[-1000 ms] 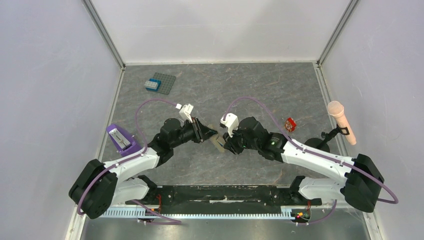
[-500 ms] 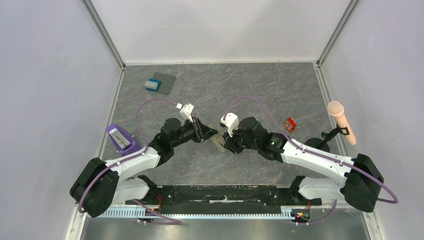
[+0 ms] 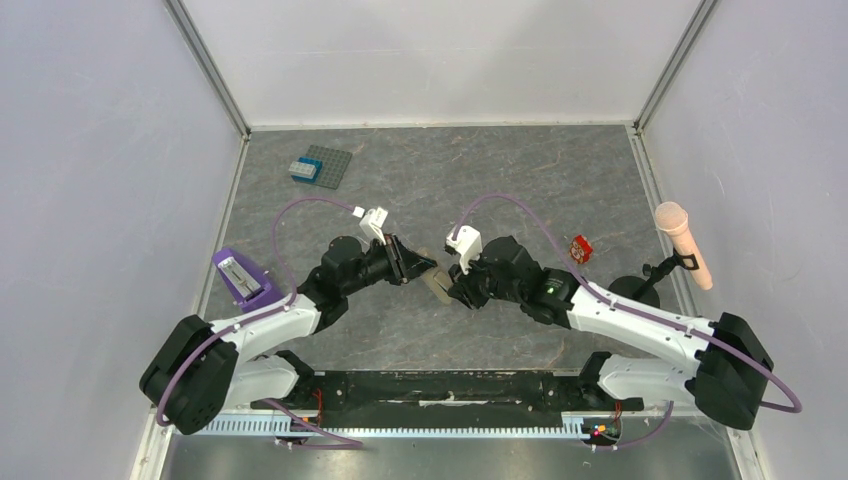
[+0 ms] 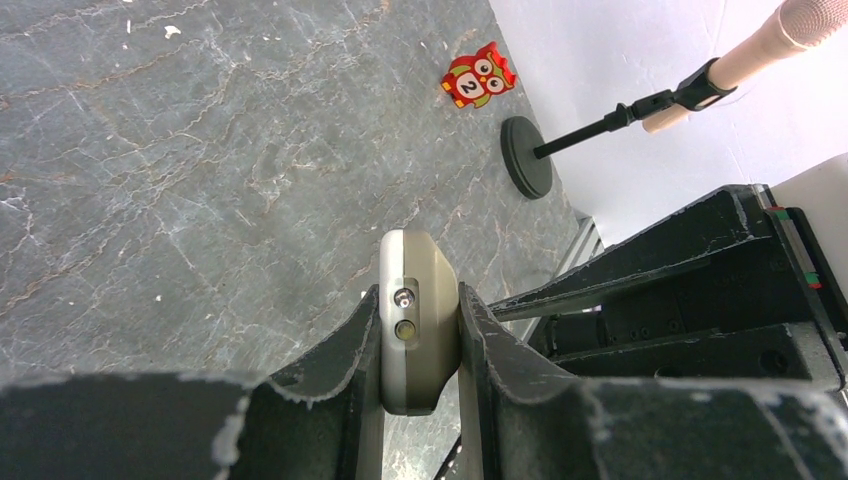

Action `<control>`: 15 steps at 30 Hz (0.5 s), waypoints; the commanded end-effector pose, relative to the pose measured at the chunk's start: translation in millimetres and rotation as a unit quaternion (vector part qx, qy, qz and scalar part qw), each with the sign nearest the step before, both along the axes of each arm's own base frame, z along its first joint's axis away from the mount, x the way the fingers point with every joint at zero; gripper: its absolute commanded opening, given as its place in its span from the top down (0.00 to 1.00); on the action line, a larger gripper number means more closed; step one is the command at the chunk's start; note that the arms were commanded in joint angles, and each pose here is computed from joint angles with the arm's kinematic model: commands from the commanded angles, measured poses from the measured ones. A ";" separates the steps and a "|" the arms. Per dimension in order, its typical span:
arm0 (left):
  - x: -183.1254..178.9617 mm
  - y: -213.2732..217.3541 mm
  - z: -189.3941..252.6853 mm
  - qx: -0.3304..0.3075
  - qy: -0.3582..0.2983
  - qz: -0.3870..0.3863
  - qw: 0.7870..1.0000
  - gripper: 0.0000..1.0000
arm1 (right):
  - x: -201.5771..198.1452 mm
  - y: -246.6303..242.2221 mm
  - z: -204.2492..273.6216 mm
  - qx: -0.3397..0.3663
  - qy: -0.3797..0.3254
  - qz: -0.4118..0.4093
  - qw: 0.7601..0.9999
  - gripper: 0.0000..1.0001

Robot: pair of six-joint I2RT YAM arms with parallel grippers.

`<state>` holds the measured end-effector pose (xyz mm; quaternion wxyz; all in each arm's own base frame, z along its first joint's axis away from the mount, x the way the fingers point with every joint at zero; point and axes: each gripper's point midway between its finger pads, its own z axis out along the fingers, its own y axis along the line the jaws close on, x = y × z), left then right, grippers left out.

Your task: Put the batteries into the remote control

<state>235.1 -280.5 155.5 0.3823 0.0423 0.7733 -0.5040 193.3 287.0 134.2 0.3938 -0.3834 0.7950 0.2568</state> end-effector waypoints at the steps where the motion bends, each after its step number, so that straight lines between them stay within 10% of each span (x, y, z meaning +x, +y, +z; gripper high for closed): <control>1: 4.7 -8.1 26.0 -0.037 -0.024 0.001 0.999 0.98 | 3.2 11.6 27.9 0.050 -0.034 0.011 0.998 0.83; 15: 3.8 -10.5 25.5 -0.036 -0.023 -0.007 0.999 0.98 | 13.1 10.3 23.2 0.028 -0.040 -0.007 0.999 0.83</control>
